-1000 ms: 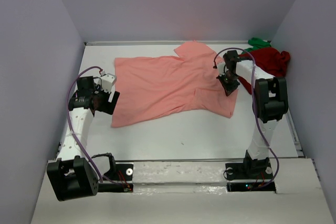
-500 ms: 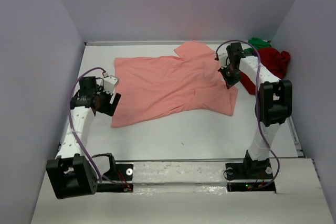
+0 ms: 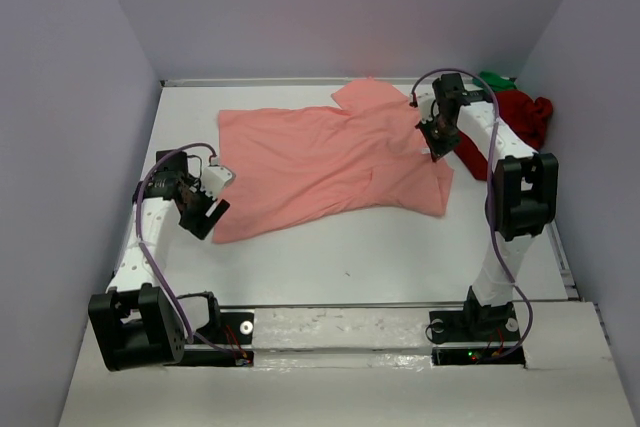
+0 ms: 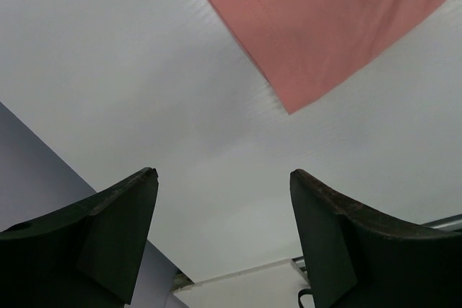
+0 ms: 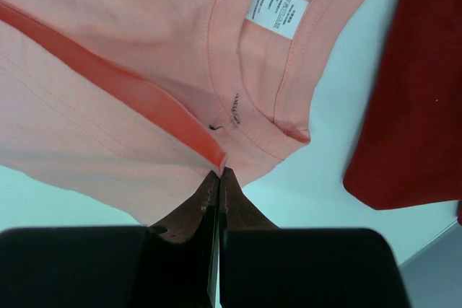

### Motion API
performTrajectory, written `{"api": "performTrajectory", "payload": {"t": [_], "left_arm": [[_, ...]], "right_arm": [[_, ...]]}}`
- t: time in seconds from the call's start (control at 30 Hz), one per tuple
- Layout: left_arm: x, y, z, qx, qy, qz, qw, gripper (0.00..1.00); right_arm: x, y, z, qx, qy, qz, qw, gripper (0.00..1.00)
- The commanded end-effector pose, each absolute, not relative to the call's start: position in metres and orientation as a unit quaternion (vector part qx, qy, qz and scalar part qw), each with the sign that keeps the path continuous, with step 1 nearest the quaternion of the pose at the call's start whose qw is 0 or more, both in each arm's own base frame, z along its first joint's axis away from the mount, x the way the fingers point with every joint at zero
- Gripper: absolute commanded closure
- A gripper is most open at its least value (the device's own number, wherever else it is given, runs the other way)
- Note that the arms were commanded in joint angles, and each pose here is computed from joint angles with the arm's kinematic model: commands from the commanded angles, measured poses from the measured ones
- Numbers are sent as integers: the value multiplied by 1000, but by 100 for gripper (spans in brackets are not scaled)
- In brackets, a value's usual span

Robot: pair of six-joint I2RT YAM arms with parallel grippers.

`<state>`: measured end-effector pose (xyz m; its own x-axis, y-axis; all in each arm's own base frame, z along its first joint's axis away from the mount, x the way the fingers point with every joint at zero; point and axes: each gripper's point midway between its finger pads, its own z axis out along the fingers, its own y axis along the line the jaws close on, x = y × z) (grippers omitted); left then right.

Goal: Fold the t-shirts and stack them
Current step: Flatten the tshirt out

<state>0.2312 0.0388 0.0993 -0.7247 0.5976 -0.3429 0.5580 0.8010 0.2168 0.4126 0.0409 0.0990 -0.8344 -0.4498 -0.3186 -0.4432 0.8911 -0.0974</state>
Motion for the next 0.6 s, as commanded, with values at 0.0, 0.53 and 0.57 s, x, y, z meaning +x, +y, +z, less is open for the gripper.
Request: {"api": "performTrajectory", "payload": {"t": [0.0,0.53,0.57], "left_arm": [[225,37,120,363,909,51,200,15],[229,23,97,463,865,24,191,15],[231,22,92,470,862,22,190,15]], "right_arm": [[423,41,108,-227,957,-9,179,100],[420,40,95,-218,963,-9,159,100],[419,39,94,-216,964,-12,157,100]]}}
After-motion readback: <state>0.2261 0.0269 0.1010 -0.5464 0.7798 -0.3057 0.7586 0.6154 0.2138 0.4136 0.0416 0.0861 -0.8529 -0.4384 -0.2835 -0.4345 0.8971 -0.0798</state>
